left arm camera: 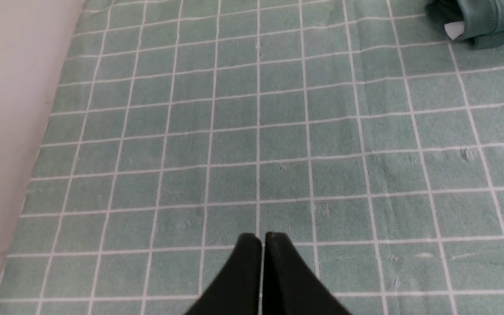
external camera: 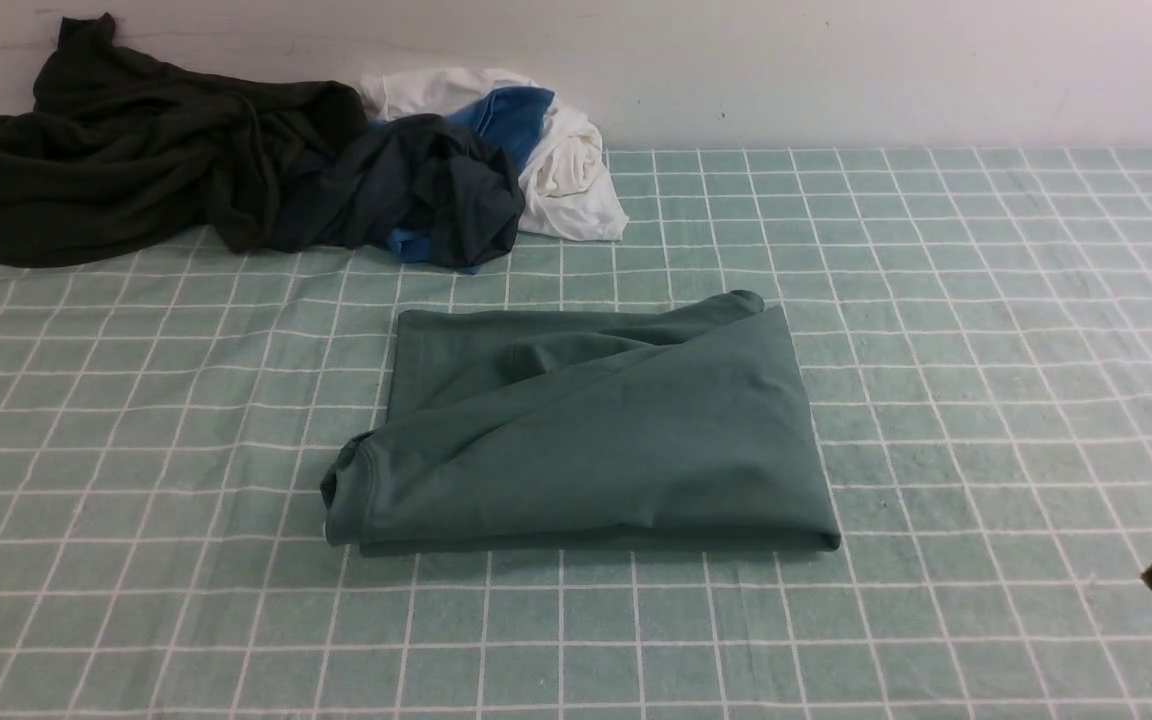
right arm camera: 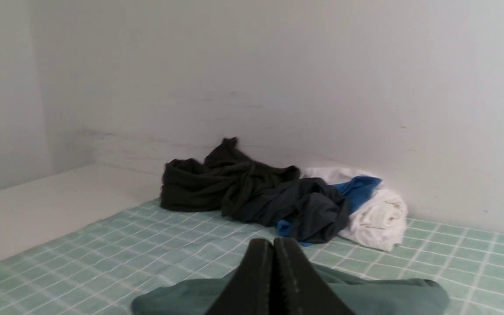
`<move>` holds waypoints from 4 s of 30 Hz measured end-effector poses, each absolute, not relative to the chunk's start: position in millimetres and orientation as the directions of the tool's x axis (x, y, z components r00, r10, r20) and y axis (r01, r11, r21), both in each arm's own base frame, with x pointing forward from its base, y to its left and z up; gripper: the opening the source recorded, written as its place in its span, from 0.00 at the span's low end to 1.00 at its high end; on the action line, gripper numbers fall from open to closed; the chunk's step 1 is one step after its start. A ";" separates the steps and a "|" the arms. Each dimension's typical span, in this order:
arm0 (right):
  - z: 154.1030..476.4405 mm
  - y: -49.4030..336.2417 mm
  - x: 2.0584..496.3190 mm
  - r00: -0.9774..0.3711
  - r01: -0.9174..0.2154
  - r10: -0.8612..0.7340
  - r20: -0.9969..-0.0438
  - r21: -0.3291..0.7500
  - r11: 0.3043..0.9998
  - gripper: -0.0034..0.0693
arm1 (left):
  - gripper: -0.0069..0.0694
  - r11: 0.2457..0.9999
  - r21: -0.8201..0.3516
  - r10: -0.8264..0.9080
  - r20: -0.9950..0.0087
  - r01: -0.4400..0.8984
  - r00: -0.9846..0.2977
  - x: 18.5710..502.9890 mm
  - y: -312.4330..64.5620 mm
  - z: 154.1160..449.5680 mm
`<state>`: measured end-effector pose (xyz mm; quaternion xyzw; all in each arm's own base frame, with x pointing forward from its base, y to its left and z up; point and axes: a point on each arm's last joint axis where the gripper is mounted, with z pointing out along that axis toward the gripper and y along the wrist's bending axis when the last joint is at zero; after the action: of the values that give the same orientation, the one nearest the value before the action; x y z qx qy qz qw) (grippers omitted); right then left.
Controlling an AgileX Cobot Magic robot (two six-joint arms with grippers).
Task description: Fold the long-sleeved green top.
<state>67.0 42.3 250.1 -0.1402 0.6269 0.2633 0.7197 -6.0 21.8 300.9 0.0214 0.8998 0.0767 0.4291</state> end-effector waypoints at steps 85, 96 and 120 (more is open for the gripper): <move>182.1 -1.8 55.1 -0.179 0.048 0.153 -0.972 0.147 0.988 0.03 | 0.09 1.000 -0.028 -0.029 -0.985 -0.006 -0.170 53.3 0.3 203.2; 182.1 -1.8 55.1 -0.180 0.049 0.153 -0.972 0.146 0.988 0.03 | 0.09 0.997 -0.034 -0.050 -0.960 -0.063 -0.276 52.4 2.9 176.7; 182.1 -1.8 55.1 -0.180 0.049 0.153 -0.972 0.146 0.988 0.03 | 0.09 0.997 -0.037 -0.053 -0.962 -0.063 -0.268 52.7 2.9 176.9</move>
<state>55.1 -1.8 182.1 0.0656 0.7671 0.0409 0.6369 52.7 2.9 176.9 -0.0365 0.7961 0.0043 0.6040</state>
